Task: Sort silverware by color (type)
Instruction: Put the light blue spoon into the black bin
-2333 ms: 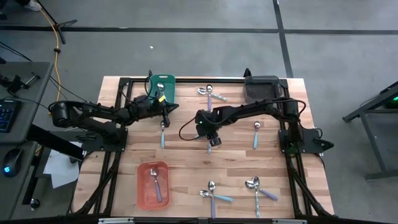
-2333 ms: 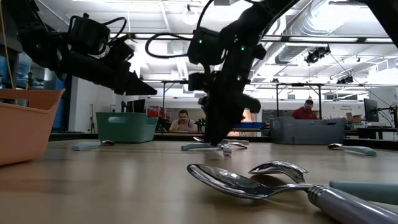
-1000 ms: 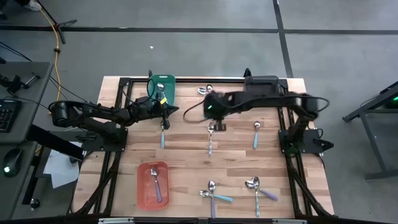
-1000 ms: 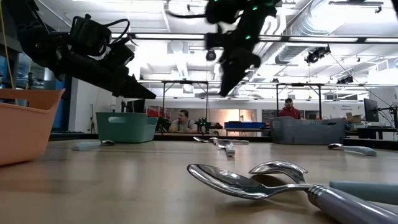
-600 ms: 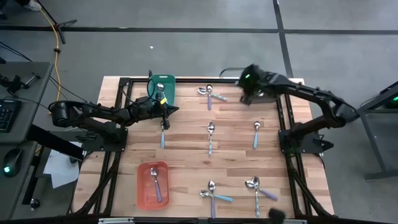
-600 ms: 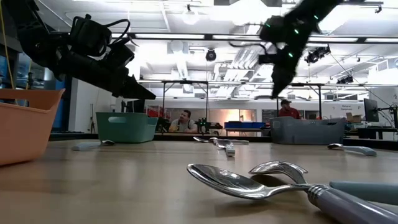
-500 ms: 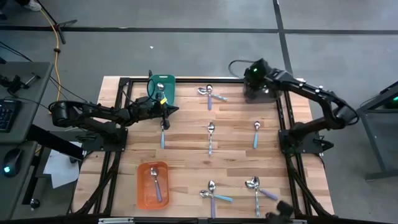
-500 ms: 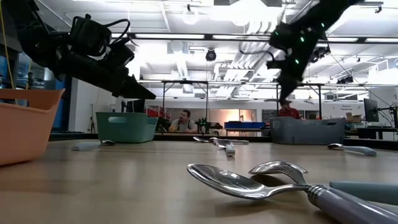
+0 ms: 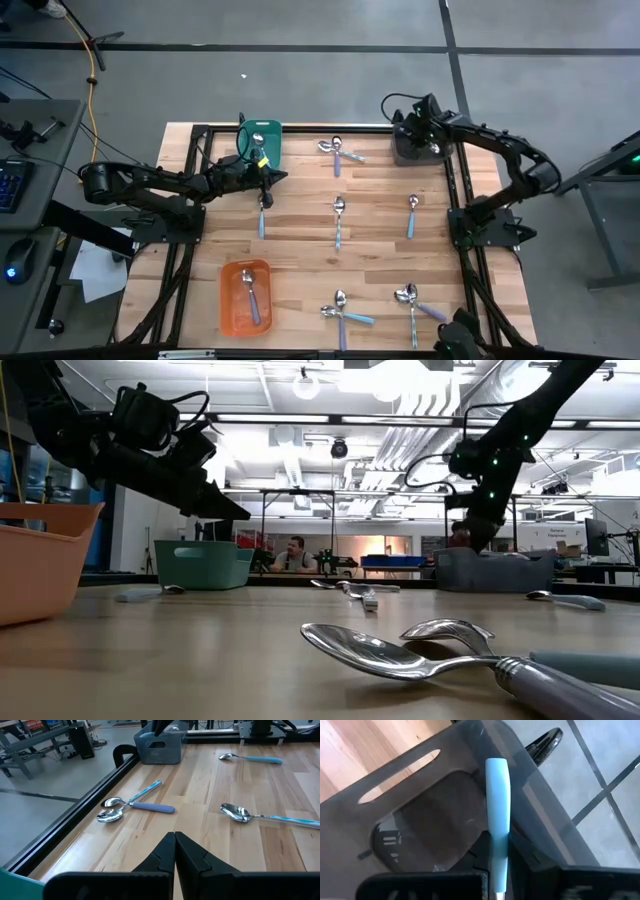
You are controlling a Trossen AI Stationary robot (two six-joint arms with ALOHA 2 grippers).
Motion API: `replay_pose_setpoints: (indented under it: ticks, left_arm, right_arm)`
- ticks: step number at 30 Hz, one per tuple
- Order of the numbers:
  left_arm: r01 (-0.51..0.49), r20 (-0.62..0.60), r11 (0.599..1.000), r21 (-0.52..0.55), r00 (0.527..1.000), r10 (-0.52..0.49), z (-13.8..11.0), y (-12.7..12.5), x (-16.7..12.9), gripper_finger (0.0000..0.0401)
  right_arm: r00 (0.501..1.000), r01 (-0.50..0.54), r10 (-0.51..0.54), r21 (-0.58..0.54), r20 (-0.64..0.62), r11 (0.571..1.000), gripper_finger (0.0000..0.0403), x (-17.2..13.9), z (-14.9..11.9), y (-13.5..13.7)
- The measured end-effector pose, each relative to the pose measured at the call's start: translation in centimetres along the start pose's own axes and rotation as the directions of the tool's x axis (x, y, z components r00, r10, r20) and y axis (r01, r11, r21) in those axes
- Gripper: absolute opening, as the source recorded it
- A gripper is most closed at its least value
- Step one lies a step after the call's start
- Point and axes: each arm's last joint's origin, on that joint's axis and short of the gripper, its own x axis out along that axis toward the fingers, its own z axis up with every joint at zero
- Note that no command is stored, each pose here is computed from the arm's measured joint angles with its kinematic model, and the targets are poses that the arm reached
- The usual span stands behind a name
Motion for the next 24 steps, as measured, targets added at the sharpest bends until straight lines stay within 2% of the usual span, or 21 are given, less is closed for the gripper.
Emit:
replay_pose_setpoints:
  ticks: [11,24]
  left_arm:
    - [0.000,-0.001,1.000,-0.003,1.000,0.000,0.0,0.0,0.0,0.0000]
    - [0.000,-0.001,1.000,-0.009,1.000,0.000,0.0,0.0,0.0,0.0000]
  right_arm:
    - [0.999,-0.029,0.028,-0.041,-0.033,0.999,0.0014,2.5,0.0,0.3]
    - [0.998,-0.038,0.037,-0.040,-0.045,0.998,0.0023,3.1,0.0,0.5]
